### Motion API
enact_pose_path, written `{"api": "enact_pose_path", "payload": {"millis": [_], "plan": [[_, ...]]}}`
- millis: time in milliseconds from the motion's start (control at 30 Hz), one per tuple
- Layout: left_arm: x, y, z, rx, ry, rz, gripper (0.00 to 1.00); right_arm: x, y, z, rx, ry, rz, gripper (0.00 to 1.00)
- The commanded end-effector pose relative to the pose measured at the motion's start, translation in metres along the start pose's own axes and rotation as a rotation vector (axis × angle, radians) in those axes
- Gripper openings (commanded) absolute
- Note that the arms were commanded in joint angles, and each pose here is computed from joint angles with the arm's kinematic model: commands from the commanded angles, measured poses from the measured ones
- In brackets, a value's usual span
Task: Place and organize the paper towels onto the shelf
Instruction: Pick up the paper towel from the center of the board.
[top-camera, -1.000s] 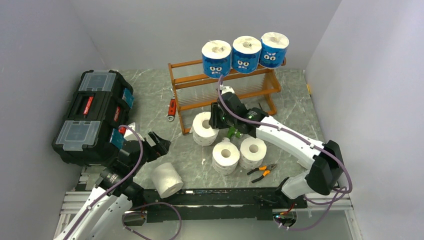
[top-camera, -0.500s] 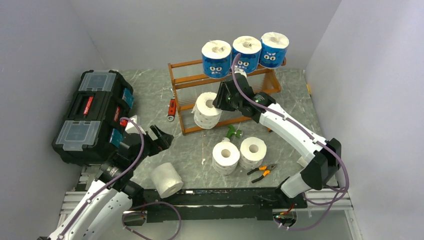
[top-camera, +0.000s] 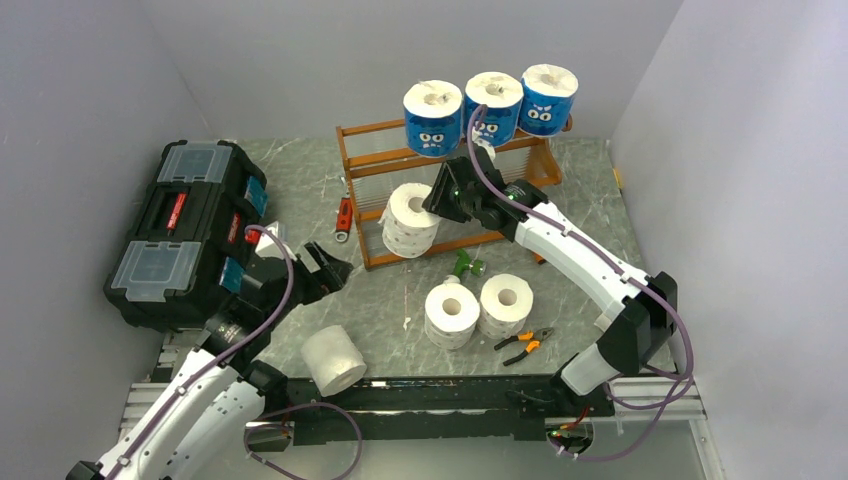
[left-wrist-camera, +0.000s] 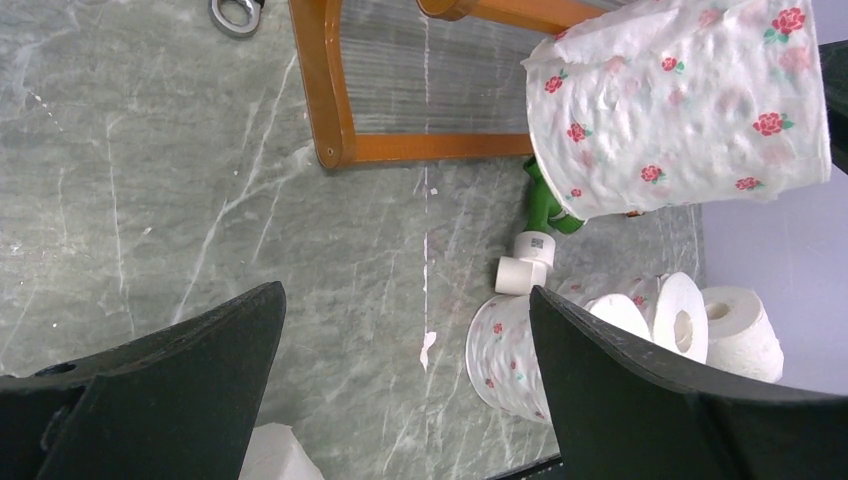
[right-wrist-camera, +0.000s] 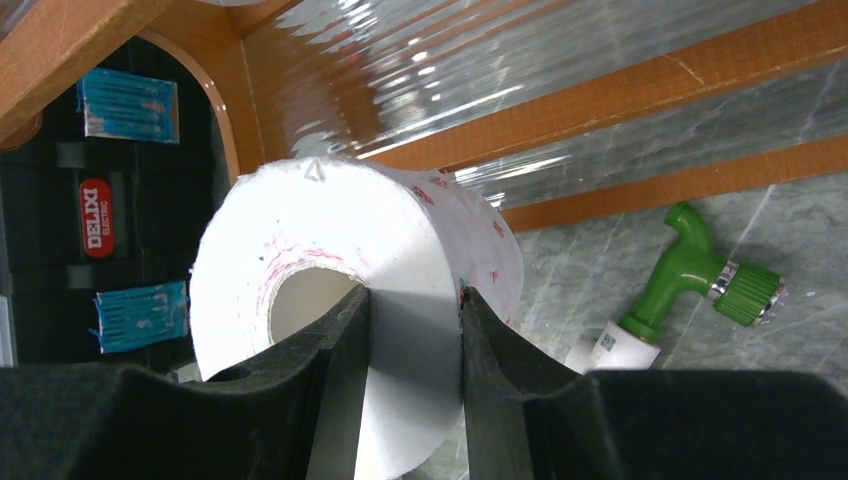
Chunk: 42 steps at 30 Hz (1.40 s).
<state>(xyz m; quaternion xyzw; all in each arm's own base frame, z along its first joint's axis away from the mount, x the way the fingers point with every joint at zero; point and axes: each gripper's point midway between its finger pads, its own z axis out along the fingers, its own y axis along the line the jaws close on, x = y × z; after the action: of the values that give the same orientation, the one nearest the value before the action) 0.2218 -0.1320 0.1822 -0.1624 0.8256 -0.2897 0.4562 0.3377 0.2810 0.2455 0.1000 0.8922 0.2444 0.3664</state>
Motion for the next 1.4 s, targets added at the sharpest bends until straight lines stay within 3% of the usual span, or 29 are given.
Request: {"api": "enact_pose_path", "payload": {"millis": [0,800,1367], "plan": [[-0.011,-0.015,-0.004,0.043,-0.024,-0.020,0.98,-0.040,0.030,-0.023,-0.112,-0.132,0.059,0.20],[0.003,0.007,-0.006,0.009,-0.033,-0.046,0.99,-0.050,0.045,-0.044,-0.132,-0.154,-0.049,0.21],[0.005,0.009,-0.005,0.000,-0.022,-0.031,0.99,-0.067,0.054,-0.004,-0.056,-0.176,-0.107,0.21]]}}
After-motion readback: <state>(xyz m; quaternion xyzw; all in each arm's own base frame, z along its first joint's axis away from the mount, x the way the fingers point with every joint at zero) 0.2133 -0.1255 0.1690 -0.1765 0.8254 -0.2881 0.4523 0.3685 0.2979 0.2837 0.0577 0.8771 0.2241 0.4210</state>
